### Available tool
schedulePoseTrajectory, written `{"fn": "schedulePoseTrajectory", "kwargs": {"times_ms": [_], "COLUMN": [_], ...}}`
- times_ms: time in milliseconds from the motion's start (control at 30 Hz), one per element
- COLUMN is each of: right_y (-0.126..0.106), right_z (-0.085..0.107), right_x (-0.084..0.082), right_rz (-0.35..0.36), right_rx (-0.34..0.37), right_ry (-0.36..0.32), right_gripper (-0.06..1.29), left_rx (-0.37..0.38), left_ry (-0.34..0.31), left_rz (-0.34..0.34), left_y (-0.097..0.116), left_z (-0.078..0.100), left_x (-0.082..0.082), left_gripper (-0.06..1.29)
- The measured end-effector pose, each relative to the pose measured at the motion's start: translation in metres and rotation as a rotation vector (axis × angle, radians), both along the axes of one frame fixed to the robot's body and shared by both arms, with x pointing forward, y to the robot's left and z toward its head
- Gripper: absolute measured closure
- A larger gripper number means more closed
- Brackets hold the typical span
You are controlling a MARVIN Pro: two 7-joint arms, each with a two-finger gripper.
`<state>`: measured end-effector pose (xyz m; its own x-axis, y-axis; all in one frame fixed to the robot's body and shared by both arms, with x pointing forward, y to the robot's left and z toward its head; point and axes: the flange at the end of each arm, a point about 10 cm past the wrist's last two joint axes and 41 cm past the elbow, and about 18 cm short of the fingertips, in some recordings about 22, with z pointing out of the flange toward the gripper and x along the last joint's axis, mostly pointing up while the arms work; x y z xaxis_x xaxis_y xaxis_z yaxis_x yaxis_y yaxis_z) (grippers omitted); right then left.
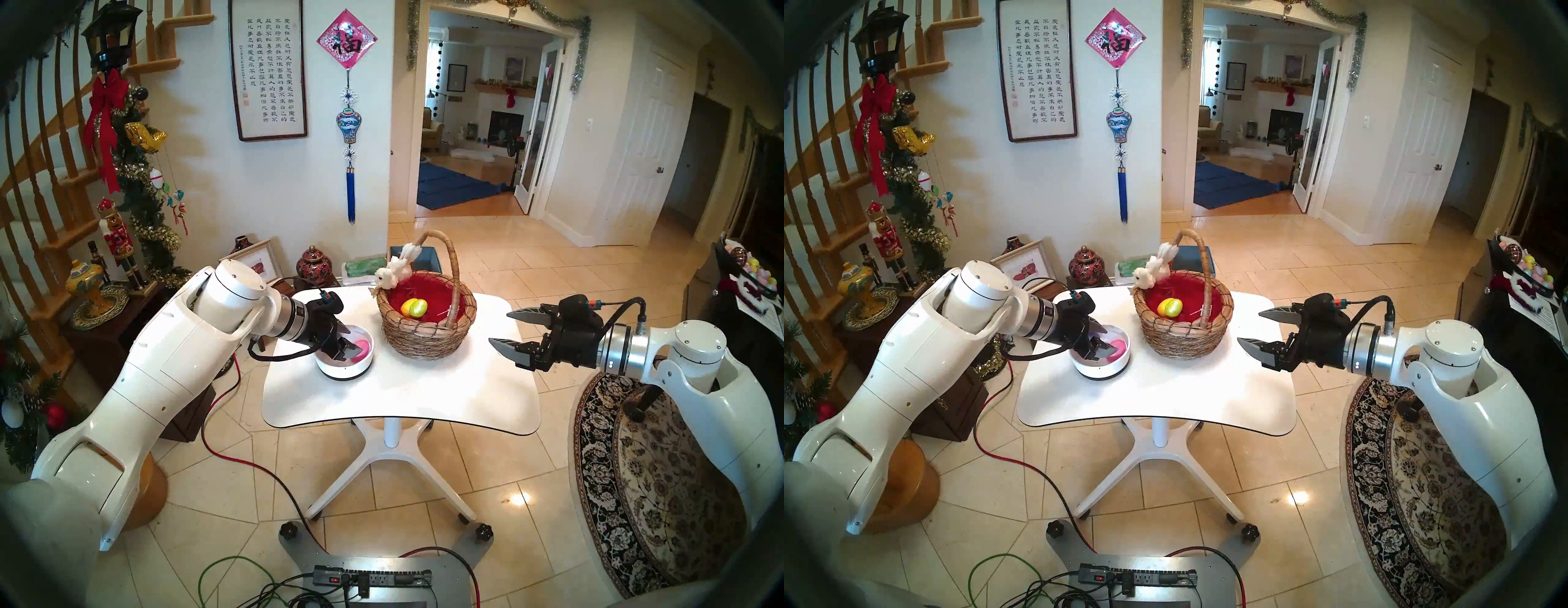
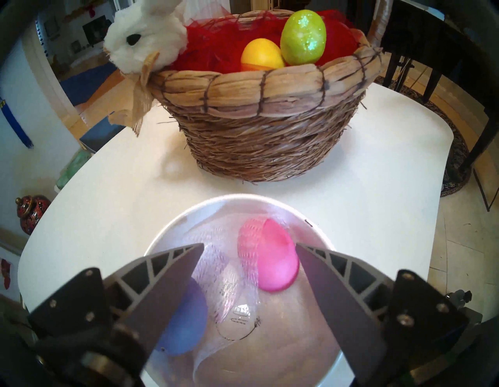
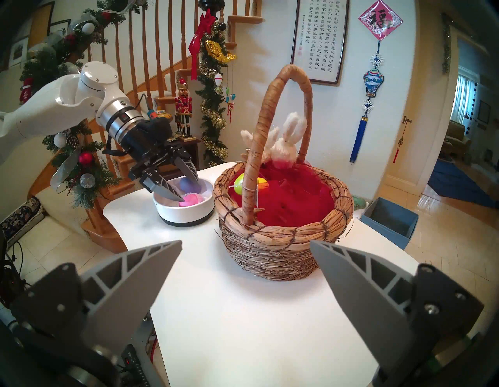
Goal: Put easter egg into basket
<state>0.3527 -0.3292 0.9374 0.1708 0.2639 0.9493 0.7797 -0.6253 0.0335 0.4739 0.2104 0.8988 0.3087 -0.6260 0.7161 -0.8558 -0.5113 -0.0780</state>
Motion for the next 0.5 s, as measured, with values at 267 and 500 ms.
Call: {"fn": "schedulePoseTrajectory", "kwargs": {"times_ms": [267,500], "right_y": [0.0,0.0], "right_z": [0.0,0.0], "right_x": [0.0,0.0], "right_rz": [0.0,0.0], "right_rx": [0.0,0.0], "right_ry": [0.0,0.0], "right_gripper": [-0.01,-0.01], "left_rx": [-0.025,-0.041], "left_ry": [0.001,0.021], "left_rz": [-0.031,-0.044], "left_y": [0.0,0.001], "left_z": [0.006,0.011], "left_x": [-0.009,-0.014], "left_gripper": [0.29,0.29]}}
